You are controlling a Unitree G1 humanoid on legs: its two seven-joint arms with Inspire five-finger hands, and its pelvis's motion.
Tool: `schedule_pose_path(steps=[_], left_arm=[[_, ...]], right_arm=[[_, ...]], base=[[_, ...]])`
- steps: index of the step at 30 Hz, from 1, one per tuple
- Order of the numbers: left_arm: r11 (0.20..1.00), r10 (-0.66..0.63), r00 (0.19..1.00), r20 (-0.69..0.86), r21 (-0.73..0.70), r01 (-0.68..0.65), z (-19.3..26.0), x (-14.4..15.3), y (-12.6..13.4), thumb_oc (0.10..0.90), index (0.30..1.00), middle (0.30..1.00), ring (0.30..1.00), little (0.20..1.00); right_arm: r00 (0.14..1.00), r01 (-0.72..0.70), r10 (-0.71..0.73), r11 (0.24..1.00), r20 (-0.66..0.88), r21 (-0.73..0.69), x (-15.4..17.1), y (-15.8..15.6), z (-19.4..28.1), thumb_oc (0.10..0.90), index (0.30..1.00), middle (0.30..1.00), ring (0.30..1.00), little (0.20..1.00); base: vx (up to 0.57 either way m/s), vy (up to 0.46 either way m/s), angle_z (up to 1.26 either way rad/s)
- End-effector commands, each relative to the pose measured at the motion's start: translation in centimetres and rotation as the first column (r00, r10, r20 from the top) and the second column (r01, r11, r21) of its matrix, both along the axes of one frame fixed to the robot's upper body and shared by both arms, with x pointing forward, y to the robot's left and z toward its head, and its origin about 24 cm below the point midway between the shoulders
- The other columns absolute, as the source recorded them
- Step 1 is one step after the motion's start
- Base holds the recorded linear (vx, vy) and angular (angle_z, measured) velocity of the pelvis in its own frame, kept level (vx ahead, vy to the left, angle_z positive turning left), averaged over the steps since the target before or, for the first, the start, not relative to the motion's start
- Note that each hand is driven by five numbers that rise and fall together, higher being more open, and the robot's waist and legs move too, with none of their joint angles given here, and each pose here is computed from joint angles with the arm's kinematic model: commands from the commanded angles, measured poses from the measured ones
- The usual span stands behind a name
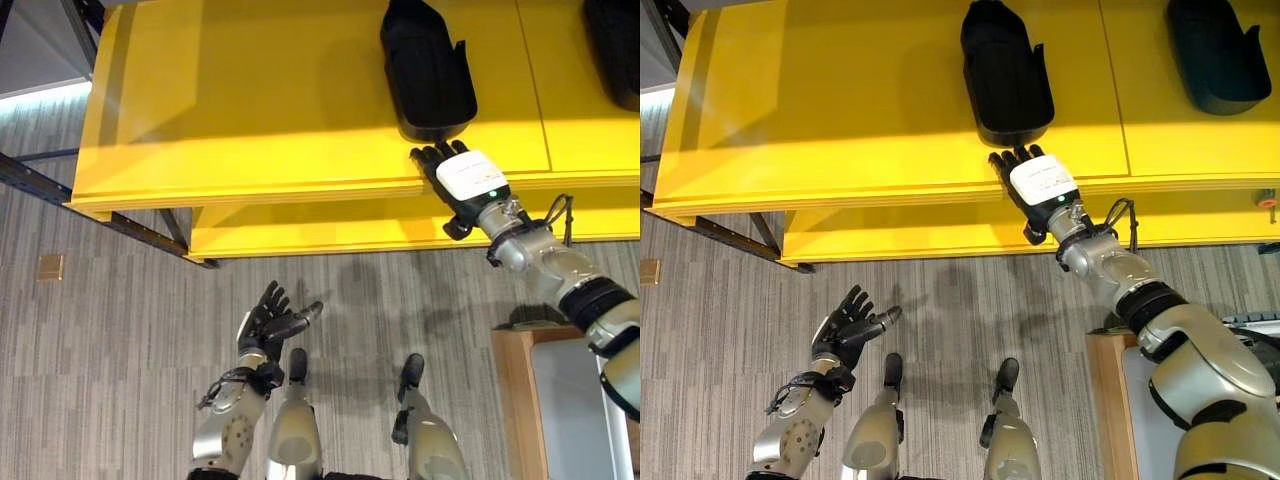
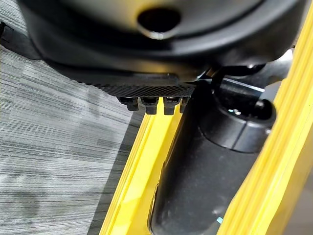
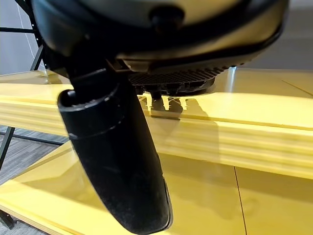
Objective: Move parts from the plastic box to the shelf.
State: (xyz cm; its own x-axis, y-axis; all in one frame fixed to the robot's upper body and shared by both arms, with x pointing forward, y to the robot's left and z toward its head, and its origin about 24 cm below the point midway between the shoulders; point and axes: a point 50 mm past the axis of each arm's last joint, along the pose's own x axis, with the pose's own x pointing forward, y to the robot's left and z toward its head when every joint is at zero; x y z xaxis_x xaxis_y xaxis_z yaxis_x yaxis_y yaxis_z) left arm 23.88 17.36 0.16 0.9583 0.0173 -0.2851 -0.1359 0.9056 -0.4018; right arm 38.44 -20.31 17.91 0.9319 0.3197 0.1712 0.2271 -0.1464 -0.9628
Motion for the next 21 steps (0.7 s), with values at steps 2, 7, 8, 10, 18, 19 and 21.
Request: schedule_pose_path(steps=[2,7,8,10,18,19,21], left_arm=[[1.000,0.006,0.983,0.182,0.003,-0.007,3.2,0.3,-0.5,0.900,1.000,1.000,1.000,1.000],[1.000,0.010,0.983,0.184,0.004,-0.011,3.2,0.2,-0.4,0.900,1.000,1.000,1.000,1.000],[1.000,0.013,0.983,0.184,0.004,-0.014,3.2,0.2,-0.3,0.900,1.000,1.000,1.000,1.000],[1.000,0.017,0.983,0.184,0.005,-0.018,3.2,0.1,-0.2,0.900,1.000,1.000,1.000,1.000],[1.000,0.024,0.982,0.186,0.004,-0.025,3.2,0.1,-0.1,0.900,1.000,1.000,1.000,1.000],[1.000,0.025,0.982,0.185,0.004,-0.026,3.1,0.0,-0.1,0.900,1.000,1.000,1.000,1.000],[1.000,0.025,0.983,0.184,0.006,-0.026,3.1,0.0,-0.1,0.900,1.000,1.000,1.000,1.000]], right_arm=[[0.972,-0.076,0.080,0.997,0.221,-0.029,1.0,2.6,7.9,0.900,1.000,1.000,1.000,1.000],[0.970,-0.068,0.074,0.997,0.232,-0.034,1.2,2.7,8.4,0.900,1.000,1.000,1.000,1.000],[0.970,-0.064,0.070,0.997,0.232,-0.033,1.2,2.6,8.5,0.900,1.000,1.000,1.000,1.000],[0.970,-0.057,0.061,0.998,0.234,-0.026,1.3,2.4,8.6,0.900,1.000,1.000,1.000,1.000],[0.966,-0.026,0.027,1.000,0.258,-0.008,1.5,2.0,9.2,0.900,1.000,1.000,1.000,1.000],[0.965,-0.017,0.016,1.000,0.262,-0.001,1.6,1.7,9.3,0.900,1.000,1.000,1.000,1.000],[0.964,-0.014,0.014,1.000,0.265,0.001,1.6,1.7,9.3,0.900,1.000,1.000,1.000,1.000]], base=[[0.00,0.000,0.00],[0.00,0.000,0.00],[0.00,0.000,0.00],[0.00,0.000,0.00],[0.00,0.002,0.00],[0.00,0.012,0.05],[0.00,0.013,0.04]])
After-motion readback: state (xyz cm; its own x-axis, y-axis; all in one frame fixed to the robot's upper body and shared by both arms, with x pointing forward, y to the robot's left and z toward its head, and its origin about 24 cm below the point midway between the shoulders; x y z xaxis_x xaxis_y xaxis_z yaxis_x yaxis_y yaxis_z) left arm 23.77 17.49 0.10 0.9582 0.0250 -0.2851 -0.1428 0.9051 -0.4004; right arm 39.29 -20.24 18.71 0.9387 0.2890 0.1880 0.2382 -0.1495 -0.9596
